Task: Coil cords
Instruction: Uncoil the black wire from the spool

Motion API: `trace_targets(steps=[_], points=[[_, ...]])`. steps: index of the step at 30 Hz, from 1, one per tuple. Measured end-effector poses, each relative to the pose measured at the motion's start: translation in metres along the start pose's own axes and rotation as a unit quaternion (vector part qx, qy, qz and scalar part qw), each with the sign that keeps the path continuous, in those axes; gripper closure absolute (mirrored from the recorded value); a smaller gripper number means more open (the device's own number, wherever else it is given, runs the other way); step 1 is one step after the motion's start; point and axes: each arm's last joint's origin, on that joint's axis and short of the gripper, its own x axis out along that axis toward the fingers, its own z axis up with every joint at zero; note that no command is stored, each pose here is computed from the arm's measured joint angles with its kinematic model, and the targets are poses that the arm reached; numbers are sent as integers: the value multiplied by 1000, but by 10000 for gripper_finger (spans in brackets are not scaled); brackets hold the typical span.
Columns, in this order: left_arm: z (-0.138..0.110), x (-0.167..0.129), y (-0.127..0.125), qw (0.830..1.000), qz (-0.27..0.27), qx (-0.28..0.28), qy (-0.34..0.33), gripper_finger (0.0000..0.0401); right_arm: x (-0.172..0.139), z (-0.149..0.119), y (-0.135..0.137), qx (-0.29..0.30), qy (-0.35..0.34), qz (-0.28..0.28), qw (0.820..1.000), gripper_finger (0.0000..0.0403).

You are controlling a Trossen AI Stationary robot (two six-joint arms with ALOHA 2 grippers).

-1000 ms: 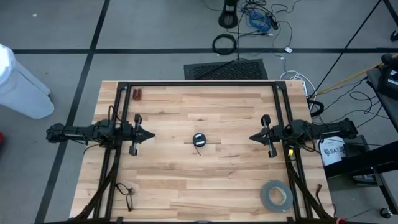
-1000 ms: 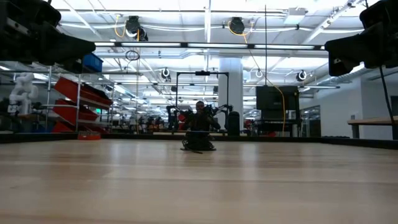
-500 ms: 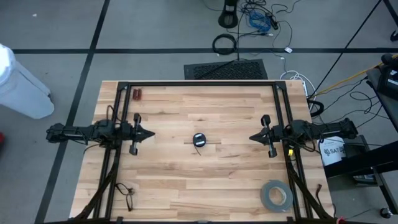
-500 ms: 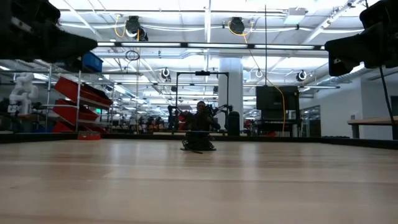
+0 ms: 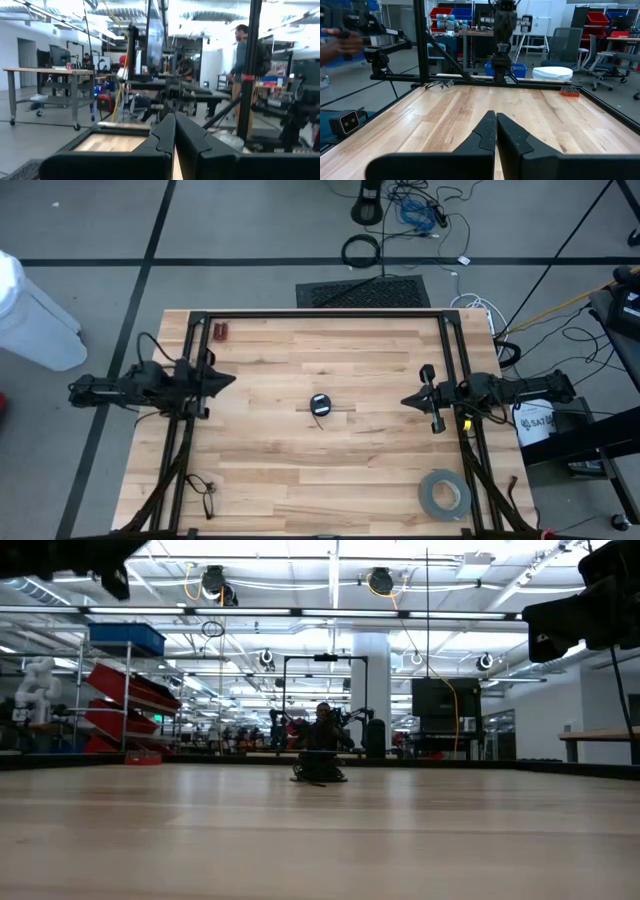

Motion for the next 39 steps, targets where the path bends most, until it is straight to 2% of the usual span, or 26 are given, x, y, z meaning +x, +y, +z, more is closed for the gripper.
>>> trace_targets(steps=[6, 13, 18, 21, 24, 25, 30, 35, 39], points=[[41, 17, -2, 999, 0, 11, 31, 383, 0, 0, 0, 0, 0, 0, 1000, 403], [93, 49, -6, 995, -5, 57, 77, 383, 0, 1, 0, 0, -4, 0, 1000, 403], [122, 72, -9, 993, -6, 64, 99, 383, 0, 1, 0, 0, -7, 0, 1000, 403], [121, 84, -10, 991, -9, 62, 116, 383, 0, 1, 0, 9, -7, 0, 1000, 403], [109, 93, -12, 987, -34, 64, 143, 383, 0, 2, 0, 82, -9, 1, 997, 403], [103, 95, -12, 985, -40, 62, 154, 383, 0, 3, 0, 90, -14, 1, 996, 403], [73, 106, -16, 976, -57, 35, 208, 383, -1, 14, 2, 89, -53, 40, 994, 403], [58, 116, -22, 976, -60, 35, 204, 383, -9, 62, 2, 105, -67, 58, 991, 403], [52, 124, -24, 977, -43, 39, 204, 383, -10, 115, 0, 71, -32, 53, 996, 403]])
